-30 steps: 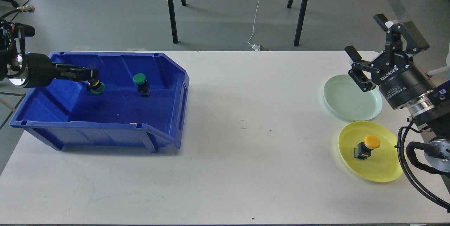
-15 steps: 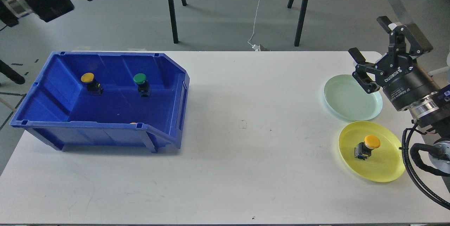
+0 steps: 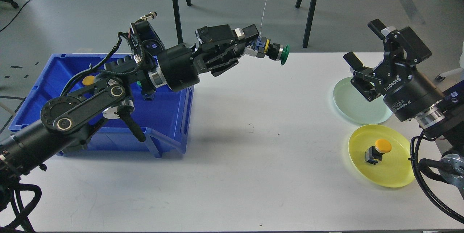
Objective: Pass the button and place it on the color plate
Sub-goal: 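Lift the green button and carry it toward the right gripper, then close the right gripper on the green button held by the left gripper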
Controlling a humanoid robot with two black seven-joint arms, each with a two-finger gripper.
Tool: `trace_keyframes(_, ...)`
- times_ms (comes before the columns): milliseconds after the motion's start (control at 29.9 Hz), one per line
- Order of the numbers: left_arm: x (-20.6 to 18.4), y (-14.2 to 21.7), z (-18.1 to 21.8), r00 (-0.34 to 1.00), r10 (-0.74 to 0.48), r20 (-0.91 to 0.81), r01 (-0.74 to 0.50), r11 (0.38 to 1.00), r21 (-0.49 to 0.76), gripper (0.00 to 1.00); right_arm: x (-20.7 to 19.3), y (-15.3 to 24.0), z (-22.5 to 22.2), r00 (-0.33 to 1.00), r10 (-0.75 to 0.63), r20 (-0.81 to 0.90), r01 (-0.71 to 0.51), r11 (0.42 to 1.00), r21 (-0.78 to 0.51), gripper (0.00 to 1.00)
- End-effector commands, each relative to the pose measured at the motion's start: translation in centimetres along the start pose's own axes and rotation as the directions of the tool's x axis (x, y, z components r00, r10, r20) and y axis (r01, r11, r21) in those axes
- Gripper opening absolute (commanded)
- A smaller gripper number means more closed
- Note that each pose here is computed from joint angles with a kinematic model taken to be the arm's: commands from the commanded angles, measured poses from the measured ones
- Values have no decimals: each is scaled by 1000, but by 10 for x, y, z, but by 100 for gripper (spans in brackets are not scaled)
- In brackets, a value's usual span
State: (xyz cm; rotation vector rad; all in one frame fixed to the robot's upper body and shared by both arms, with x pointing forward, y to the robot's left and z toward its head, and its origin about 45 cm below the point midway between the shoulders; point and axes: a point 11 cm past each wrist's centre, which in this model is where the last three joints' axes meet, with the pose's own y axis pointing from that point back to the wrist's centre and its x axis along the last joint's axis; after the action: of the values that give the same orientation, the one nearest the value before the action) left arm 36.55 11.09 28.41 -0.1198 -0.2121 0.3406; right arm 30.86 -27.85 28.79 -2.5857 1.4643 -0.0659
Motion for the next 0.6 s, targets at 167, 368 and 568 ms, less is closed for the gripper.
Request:
trace_keyframes(167,-9,-5,-9,1000,-4,-29,4,1000,-4,16,-47,-25,17,990,-99,99,98,995,20,95)
trace_keyframes(368,-8,-5,-9,1000,-1,-29,1,1000,-7,16,-81,-32,32,973,-177,150,179,984,-2,95)
trace_keyframes(568,-4,-3,-11,999,15,-33,-15,1000,0,16,-82,-30,34,970,-183,161,187,982,-5,93)
